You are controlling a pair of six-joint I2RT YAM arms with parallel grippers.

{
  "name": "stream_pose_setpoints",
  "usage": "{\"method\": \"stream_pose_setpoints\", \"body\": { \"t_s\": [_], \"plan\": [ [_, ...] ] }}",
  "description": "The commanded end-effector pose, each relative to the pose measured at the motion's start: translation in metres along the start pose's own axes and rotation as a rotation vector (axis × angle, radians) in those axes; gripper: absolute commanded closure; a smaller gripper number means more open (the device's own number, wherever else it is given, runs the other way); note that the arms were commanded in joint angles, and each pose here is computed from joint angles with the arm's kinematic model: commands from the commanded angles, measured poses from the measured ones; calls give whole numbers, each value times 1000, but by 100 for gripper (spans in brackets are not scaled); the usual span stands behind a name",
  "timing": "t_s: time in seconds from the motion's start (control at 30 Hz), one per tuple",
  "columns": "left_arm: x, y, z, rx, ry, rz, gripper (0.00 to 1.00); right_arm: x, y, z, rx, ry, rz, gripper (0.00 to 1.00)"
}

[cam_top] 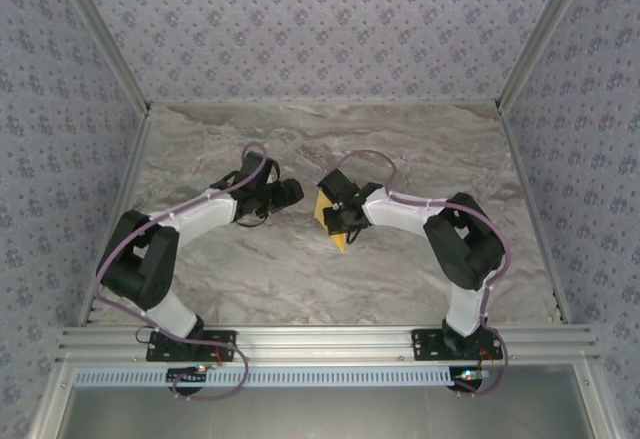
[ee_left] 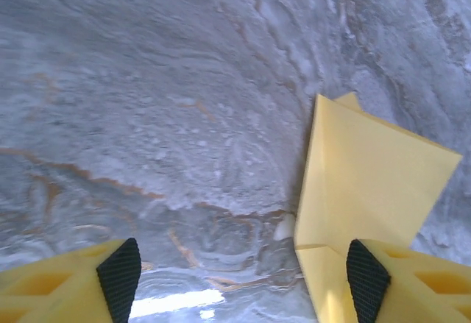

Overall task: Fold a paper plane with a square sheet of paper (pick it up from the middle)
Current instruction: Move a paper plane to the center of the table.

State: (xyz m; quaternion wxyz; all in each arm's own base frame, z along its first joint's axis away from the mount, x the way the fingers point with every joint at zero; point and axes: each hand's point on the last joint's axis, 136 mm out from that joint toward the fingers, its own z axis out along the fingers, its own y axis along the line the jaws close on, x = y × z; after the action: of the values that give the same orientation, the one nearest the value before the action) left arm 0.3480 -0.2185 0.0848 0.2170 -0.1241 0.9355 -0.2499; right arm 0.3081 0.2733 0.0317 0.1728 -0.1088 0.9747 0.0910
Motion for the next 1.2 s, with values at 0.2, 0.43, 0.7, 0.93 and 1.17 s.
{"method": "stream_pose_setpoints", "body": {
  "t_s": [0.2, 0.43, 0.7, 0.93, 1.17],
  "plan": [
    [-14, 29, -28, -180, -83, 18, 2, 8, -9, 9, 78, 34, 16, 85],
    [-18, 40, -33, -215, -87, 5, 1, -33, -30, -14, 114, -61, 93, 91],
    [-19, 57, -39, -277, -97, -3, 1, -89, -88, -3, 131, -102, 160, 92],
    [-18, 65, -42, -319, -92, 16, 1, -110, -115, 15, 163, -64, 153, 89],
    [-16, 67, -41, -332, -83, 28, 1, -104, -126, 29, 193, -20, 166, 86]
  ]
}}
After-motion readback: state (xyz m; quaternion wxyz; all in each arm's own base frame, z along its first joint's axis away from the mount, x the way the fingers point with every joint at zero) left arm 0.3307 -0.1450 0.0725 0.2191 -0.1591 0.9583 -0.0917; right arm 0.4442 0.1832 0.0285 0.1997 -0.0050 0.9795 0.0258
